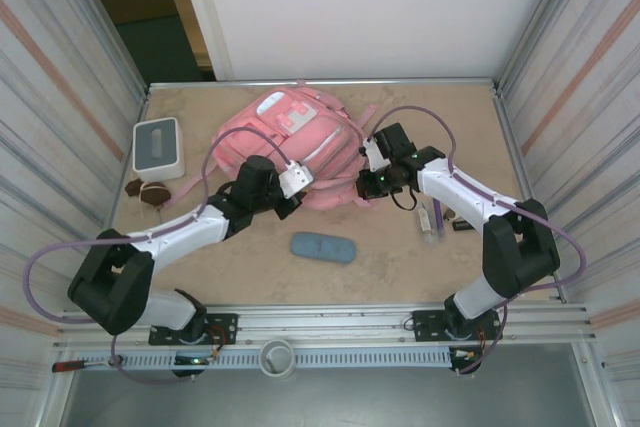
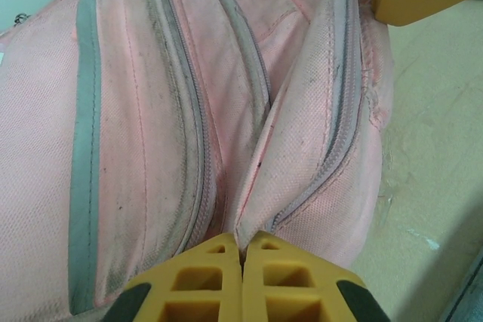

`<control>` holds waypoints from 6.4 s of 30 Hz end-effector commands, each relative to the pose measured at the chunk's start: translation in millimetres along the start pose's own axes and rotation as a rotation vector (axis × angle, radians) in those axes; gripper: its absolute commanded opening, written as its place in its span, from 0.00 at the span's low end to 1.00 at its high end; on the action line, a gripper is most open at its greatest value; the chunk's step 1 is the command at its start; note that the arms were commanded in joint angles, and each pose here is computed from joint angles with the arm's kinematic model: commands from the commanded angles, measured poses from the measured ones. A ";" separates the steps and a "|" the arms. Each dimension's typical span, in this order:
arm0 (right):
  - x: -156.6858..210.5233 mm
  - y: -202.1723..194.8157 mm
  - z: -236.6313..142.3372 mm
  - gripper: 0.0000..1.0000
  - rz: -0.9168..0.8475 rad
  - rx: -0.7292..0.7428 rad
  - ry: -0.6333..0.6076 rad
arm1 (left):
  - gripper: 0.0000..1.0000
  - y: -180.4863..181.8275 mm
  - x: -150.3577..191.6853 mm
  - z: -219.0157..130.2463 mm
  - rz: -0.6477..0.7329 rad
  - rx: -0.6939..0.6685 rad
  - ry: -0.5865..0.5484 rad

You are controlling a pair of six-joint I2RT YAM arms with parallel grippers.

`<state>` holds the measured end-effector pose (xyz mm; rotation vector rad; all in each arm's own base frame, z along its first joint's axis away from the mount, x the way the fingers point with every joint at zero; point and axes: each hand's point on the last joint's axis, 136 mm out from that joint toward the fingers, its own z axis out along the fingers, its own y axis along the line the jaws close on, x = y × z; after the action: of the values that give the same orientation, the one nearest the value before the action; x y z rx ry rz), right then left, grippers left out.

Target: Pack books, pencil case, and school supplies into a backpack

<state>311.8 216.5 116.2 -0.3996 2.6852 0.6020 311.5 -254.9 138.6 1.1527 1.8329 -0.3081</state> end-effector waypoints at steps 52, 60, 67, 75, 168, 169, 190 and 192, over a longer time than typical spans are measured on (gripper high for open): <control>-38.0 76.5 -14.2 0.00 0.045 -0.238 -0.075 | 0.66 4.0 -36.7 -35.4 -0.075 -0.069 -0.136; -41.1 93.2 -35.0 0.00 0.016 -0.313 -0.117 | 0.67 -11.9 -43.1 1.2 -0.031 0.033 -0.079; -36.0 94.2 -40.2 0.00 0.002 -0.325 -0.125 | 0.42 -11.6 -38.2 14.8 -0.022 0.042 -0.052; -21.6 23.1 -26.0 0.00 0.127 -0.101 -0.066 | 0.00 -2.3 -45.4 -16.8 -0.093 0.043 -0.158; -76.9 -85.2 8.6 0.00 0.359 0.074 -0.173 | 0.00 6.9 -107.4 -122.5 -0.264 0.247 -0.588; -77.7 -81.0 4.6 0.03 0.348 0.054 -0.181 | 0.00 7.2 -106.2 -121.0 -0.265 0.246 -0.583; -138.9 -48.4 63.5 0.66 0.671 -0.367 -0.122 | 0.00 -2.8 -72.4 -83.4 -0.346 0.317 -0.476; -142.6 -41.6 68.5 0.49 0.672 -0.409 -0.119 | 0.00 -2.9 -67.9 -79.6 -0.355 0.315 -0.462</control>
<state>466.6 221.4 87.7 0.4588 2.5730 1.2038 266.6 -247.3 216.9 0.8630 1.6944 -1.0322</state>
